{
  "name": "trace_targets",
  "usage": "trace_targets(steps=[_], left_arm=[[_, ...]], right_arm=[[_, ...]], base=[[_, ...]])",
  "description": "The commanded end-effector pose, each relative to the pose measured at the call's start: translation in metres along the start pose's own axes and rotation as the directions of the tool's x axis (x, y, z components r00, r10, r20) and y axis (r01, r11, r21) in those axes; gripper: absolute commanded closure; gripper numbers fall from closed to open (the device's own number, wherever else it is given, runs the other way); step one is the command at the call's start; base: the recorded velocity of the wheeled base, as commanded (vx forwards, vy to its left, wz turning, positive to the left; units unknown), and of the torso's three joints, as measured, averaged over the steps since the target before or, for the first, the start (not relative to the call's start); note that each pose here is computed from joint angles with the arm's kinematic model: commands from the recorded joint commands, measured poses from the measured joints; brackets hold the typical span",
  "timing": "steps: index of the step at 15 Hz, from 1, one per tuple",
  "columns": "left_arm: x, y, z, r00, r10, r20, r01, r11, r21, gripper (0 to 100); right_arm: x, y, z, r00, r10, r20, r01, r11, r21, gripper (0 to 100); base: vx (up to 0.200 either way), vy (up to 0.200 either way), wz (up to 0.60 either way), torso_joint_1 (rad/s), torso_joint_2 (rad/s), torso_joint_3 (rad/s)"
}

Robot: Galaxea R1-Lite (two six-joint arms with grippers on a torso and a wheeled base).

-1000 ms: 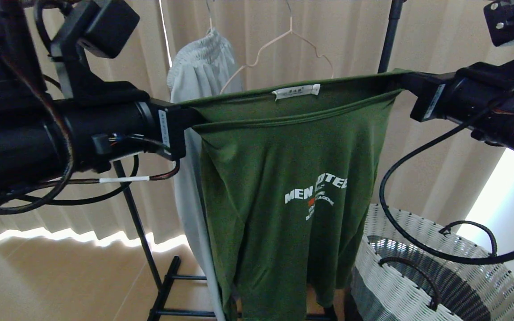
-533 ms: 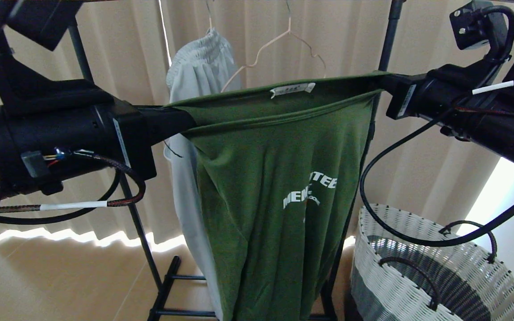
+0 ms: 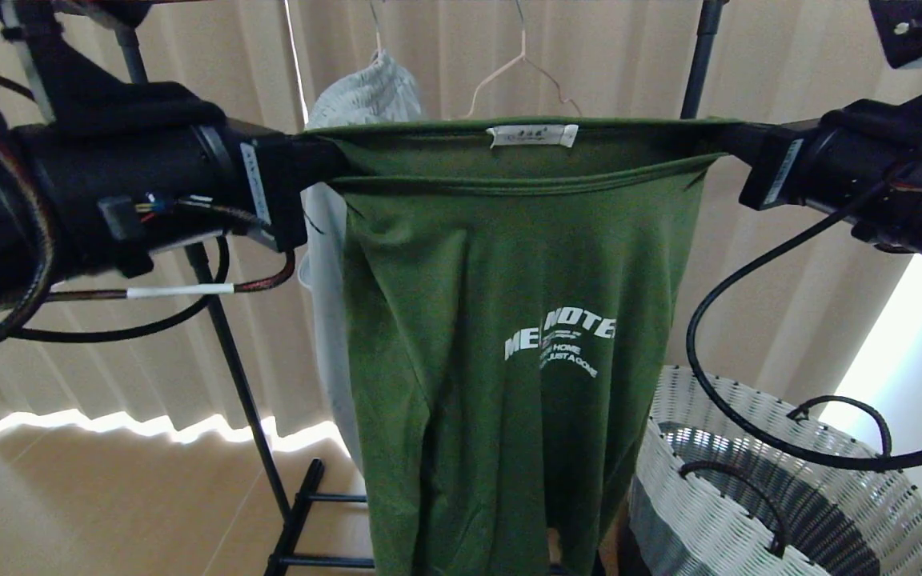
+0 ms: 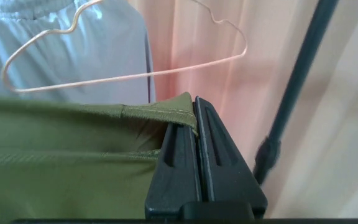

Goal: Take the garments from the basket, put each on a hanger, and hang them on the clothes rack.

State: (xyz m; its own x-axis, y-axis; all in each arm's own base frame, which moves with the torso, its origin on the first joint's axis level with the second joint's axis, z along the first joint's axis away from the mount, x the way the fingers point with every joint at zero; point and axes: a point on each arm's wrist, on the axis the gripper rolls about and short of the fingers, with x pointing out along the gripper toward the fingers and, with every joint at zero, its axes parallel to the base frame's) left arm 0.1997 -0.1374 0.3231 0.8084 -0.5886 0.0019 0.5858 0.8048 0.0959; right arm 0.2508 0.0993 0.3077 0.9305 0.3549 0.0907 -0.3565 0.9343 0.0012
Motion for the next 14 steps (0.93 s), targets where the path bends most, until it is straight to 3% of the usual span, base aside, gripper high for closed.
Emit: trace_targets(steps=[1,6,10,14], left_arm=[[0.035,0.003,0.003,0.997,0.074,-0.006,-0.074,0.997,-0.004,100],[0.047,0.003,-0.012,0.993,0.107,-0.058,-0.108,0.994,-0.019,100],[0.045,0.005,0.002,0.993,0.115,-0.011,-0.115,0.993,-0.020,100],[0.049,0.006,-0.003,0.988,0.151,-0.032,-0.151,0.988,-0.016,100]], right_arm=[[-0.025,0.000,0.016,0.999,0.002,0.047,-0.002,1.000,0.001,100],[-0.053,0.000,0.001,1.000,0.004,0.007,-0.004,1.000,-0.003,100],[-0.053,0.000,0.006,1.000,0.005,0.024,-0.005,1.000,-0.014,100],[-0.057,0.000,0.003,1.000,0.005,0.000,-0.005,0.999,-0.034,100]], base=[[0.000,0.000,0.00,0.000,0.00,0.000],[0.000,0.000,0.00,0.000,0.00,0.000],[0.000,0.000,0.00,0.000,0.00,0.000],[0.000,0.000,0.00,0.000,0.00,0.000]])
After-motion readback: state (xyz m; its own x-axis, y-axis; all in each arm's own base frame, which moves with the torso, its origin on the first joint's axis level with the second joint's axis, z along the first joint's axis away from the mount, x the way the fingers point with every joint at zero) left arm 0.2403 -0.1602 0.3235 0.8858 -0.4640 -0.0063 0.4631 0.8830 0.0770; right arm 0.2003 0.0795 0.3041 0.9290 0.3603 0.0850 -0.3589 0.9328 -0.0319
